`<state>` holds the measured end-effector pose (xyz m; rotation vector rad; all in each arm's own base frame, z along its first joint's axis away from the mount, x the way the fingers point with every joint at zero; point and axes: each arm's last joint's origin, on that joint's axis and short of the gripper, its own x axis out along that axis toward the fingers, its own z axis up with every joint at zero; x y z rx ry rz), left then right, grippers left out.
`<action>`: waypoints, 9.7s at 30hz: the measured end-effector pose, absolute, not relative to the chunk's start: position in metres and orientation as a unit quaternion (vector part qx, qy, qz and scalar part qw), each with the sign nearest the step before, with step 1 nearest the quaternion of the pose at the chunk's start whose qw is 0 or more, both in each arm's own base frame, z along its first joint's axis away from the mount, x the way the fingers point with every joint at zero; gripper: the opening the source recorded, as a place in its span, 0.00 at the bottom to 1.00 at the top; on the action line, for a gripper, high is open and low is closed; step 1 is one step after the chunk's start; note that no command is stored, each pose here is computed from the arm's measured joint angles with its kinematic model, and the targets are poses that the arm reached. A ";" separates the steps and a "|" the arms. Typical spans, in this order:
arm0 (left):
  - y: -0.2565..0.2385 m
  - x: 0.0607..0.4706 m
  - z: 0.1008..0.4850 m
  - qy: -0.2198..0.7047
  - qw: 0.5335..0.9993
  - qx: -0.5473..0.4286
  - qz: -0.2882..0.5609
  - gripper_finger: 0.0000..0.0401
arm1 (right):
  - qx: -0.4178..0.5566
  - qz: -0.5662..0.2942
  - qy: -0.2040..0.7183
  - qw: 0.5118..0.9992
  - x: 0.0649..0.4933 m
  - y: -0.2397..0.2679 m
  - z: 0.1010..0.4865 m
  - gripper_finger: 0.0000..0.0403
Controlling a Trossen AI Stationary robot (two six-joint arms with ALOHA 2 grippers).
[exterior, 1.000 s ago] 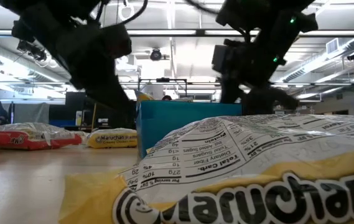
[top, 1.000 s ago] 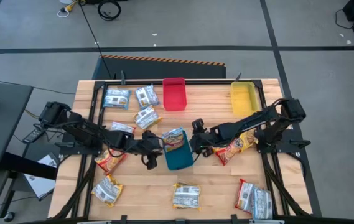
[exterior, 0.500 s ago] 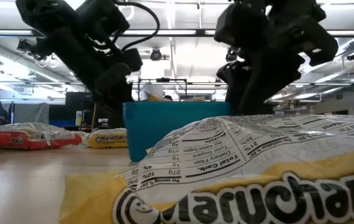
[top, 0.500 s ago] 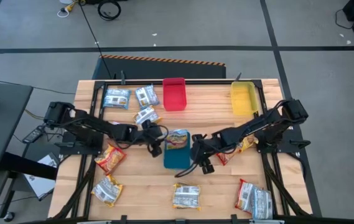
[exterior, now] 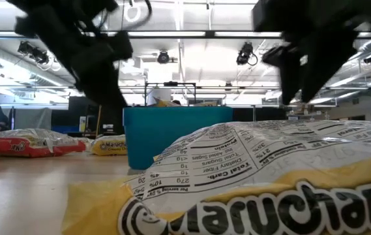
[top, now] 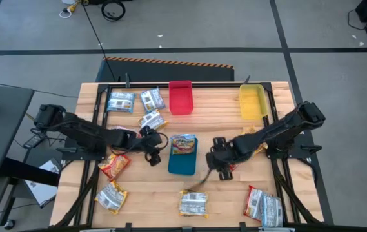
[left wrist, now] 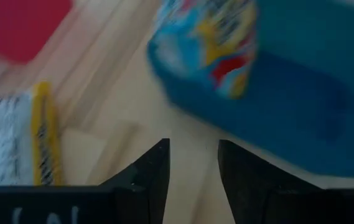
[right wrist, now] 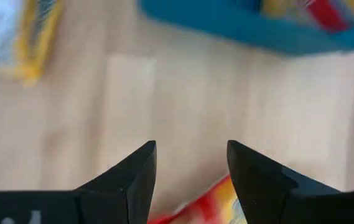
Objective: Sort Maruchan noodles
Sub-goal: Put the blue noodle pack into the blue bin
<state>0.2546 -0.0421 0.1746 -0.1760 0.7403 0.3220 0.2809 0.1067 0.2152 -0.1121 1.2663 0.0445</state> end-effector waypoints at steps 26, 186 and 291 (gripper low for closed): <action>-0.158 0.225 0.232 0.114 0.988 -0.094 -0.051 0.35 | 0.108 0.047 0.627 0.770 0.172 0.262 0.247 0.49; -0.127 0.246 0.234 0.109 0.990 -0.051 -0.069 0.35 | 0.318 -0.064 0.505 0.800 0.211 0.193 0.172 0.03; -0.037 0.315 0.158 0.160 0.985 -0.043 0.052 0.03 | -0.155 0.028 0.496 0.854 0.349 0.051 0.275 0.30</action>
